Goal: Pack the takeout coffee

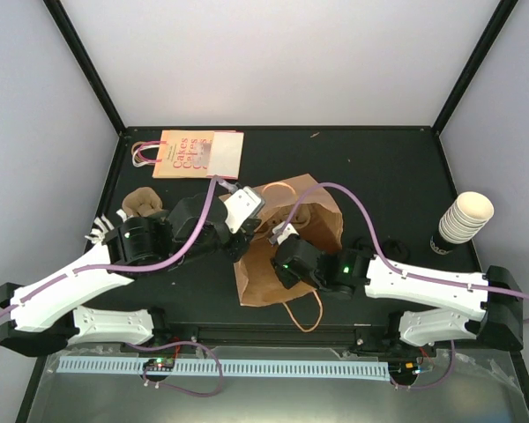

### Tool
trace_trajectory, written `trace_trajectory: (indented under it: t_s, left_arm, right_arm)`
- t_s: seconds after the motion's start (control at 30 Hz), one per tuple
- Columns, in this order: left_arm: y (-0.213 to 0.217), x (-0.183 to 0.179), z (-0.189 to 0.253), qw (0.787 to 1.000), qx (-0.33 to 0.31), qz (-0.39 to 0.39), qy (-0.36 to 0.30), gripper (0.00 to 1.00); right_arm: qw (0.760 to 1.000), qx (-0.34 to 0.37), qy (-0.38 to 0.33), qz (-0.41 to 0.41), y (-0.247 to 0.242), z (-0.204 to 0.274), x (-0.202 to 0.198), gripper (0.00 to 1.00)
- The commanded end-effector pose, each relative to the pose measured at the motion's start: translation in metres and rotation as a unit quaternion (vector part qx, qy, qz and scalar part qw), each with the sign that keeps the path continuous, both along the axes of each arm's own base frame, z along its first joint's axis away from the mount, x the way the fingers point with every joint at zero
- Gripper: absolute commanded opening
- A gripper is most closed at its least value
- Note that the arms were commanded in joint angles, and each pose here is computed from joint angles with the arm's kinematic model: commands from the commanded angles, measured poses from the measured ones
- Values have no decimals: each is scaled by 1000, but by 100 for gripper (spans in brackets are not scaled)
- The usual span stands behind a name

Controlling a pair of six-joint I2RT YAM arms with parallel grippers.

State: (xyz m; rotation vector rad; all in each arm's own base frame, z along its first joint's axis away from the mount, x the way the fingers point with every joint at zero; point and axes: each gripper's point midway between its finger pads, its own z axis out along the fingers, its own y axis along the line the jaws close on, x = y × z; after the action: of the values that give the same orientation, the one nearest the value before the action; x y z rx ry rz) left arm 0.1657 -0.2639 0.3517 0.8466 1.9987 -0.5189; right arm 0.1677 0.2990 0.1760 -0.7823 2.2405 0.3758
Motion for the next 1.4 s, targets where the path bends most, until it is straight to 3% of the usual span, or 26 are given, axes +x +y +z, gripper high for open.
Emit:
trace_trajectory:
  t_s: [0.0,0.2,0.3,0.63,0.93,1.37]
  left_arm:
    - [-11,9,13,999,-42,29,2,2]
    - [-16,10,10,999,-43,27,4,2]
    - [-19,9,9,999,-42,20,8,2]
    - [-22,0,12,998,-57,-8,14,2]
    - [-19,-6,17,997,-69,-19,13,2]
    - [-18,-8,15,996,-78,-18,25,2]
  right_arm:
    - [998,29,0,-51,0,20,10,48]
    - [994,36,12,-103,-12,17,15,65]
    - [992,64,55,-94,-6,4,13,67]
    - [994,19,17,-110,-9,-12,37,64]
    - [995,34,-3,-94,-7,-7,38,60]
    - [988,77,35,-127,-10,-5,35,56]
